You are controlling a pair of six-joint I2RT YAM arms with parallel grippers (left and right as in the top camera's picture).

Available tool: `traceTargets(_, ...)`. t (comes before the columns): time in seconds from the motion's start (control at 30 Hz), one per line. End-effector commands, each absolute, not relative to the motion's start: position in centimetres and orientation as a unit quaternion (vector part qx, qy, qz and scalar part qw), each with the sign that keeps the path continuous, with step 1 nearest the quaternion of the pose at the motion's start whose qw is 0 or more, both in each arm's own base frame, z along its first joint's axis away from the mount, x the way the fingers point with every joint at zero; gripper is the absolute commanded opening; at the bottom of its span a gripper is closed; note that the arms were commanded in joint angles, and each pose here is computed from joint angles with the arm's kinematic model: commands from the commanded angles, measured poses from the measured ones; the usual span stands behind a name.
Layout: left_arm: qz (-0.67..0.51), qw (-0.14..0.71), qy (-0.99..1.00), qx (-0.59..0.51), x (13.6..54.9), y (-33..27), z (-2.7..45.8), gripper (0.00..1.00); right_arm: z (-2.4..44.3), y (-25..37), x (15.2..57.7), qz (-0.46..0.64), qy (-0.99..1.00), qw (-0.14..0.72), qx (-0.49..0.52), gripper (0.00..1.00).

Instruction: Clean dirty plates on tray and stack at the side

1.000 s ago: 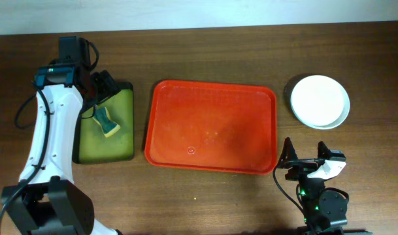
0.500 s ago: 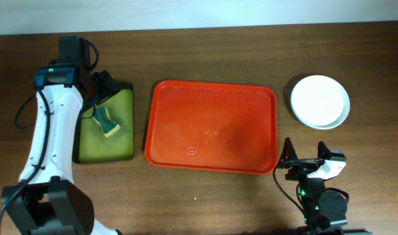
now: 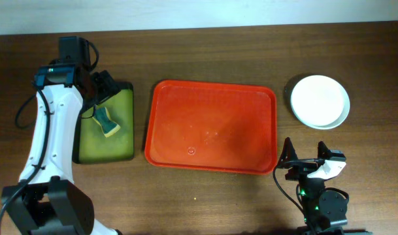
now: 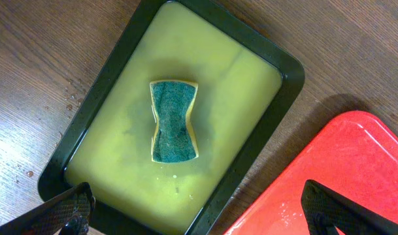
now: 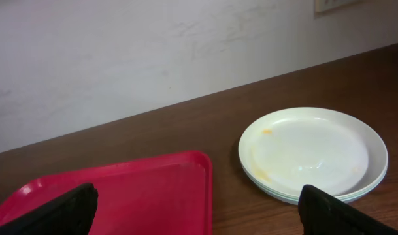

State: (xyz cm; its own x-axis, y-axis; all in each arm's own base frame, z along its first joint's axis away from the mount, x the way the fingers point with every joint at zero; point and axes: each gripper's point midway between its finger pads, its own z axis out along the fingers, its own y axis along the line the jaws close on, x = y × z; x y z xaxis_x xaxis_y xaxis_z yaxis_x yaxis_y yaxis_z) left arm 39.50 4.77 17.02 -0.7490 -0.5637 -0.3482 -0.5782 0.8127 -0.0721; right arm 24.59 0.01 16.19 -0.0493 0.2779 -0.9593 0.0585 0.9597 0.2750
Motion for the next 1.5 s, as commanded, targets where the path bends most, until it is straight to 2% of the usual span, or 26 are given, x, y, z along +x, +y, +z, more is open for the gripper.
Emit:
traceTargets(0.0,0.018,0.183,0.934,-0.307,39.6,4.8,17.3,0.99,15.9,-0.2,24.6,0.077,0.72,0.68,0.12,0.99)
traceTargets(0.2,0.044,0.184,0.931,-0.311,39.1,5.7,17.3,0.99,15.9,-0.2,24.6,0.077,0.72,0.68,0.12,0.99)
traceTargets(0.4,0.058,0.18,0.926,-0.326,34.8,5.9,19.5,0.99,15.9,-0.2,24.6,0.077,0.719,0.68,0.12,0.99)
traceTargets(0.77,-0.012,0.444,0.837,-0.32,24.5,4.9,19.9,0.99,15.9,-0.2,24.6,0.077,0.72,0.68,0.12,0.99)
traceTargets(0.9,-0.014,0.498,0.803,-0.326,21.7,5.5,20.7,0.99,15.9,-0.2,24.6,0.077,0.72,0.68,0.12,0.99)
traceTargets(1.2,-0.022,0.523,0.788,-0.323,19.5,5.4,19.3,0.99,15.9,-0.2,24.6,0.077,0.719,0.68,0.12,0.99)
traceTargets(1.4,-0.039,0.569,0.758,-0.316,19.7,5.3,19.4,0.99,15.9,-0.2,24.6,0.077,0.72,0.68,0.12,0.99)
traceTargets(1.47,-0.038,0.605,0.759,-0.239,20.7,4.1,20.6,0.99,15.9,-0.2,24.6,0.077,0.719,0.68,0.12,0.99)
